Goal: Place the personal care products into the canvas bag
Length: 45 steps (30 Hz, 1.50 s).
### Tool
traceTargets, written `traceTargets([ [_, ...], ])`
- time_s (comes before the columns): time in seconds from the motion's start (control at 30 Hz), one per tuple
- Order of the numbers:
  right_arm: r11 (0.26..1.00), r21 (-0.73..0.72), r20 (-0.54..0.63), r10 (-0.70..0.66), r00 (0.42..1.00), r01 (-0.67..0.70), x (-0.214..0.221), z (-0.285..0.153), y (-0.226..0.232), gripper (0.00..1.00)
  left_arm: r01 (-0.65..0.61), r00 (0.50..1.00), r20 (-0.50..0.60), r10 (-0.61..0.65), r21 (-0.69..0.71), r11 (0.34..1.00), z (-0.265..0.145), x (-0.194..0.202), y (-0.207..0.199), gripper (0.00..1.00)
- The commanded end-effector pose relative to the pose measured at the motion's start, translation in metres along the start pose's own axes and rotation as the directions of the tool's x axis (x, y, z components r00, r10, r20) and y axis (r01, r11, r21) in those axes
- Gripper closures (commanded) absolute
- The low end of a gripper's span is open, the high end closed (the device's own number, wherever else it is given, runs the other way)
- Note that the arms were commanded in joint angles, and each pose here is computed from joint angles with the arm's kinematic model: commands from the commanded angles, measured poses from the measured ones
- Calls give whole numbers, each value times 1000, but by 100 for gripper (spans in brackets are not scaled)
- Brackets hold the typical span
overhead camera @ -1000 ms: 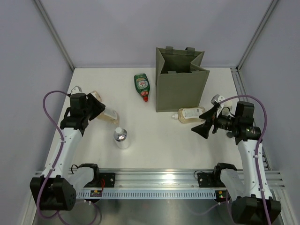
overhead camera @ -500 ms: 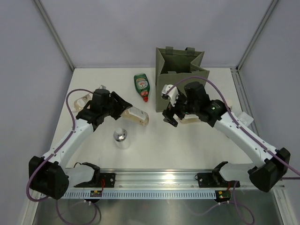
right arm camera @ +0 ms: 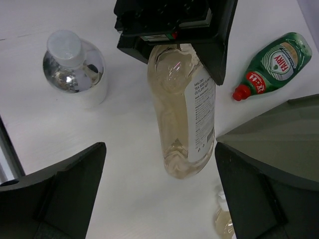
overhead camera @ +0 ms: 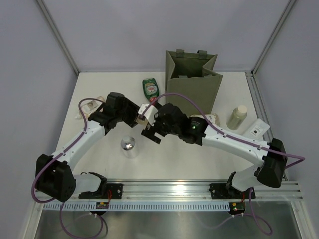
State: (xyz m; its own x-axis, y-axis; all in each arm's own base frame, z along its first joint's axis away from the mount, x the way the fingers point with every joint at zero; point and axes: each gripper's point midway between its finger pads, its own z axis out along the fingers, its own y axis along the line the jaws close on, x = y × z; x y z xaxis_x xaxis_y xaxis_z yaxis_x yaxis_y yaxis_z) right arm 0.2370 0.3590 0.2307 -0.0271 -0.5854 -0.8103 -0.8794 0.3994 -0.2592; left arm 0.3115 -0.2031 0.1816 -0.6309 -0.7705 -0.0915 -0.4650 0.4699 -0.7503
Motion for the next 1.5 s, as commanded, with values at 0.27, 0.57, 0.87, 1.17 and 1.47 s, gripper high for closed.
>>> traceTargets([
  [0.27, 962, 258, -68, -71, 995, 87, 24, 45, -37, 0, 107, 987, -151, -61, 317, 942, -45, 26, -92, 100],
  [0.57, 946, 289, -87, -126, 988, 146, 34, 52, -42, 37, 135, 981, -178, -76, 348, 928, -57, 32, -93, 100],
  [0.87, 952, 153, -148, -244, 958, 266, 41, 41, -38, 100, 156, 975, -208, -74, 411, 898, -77, 38, -99, 70],
  [1.17, 974, -88, 21, -209, 978, 210, 25, -6, -32, 100, 137, 981, -182, -67, 406, 904, -73, 39, -79, 1],
  [1.47, 972, -169, 113, -144, 983, 162, 40, -39, -22, 100, 5, 997, -74, 26, 394, 919, -59, 22, -82, 1],
])
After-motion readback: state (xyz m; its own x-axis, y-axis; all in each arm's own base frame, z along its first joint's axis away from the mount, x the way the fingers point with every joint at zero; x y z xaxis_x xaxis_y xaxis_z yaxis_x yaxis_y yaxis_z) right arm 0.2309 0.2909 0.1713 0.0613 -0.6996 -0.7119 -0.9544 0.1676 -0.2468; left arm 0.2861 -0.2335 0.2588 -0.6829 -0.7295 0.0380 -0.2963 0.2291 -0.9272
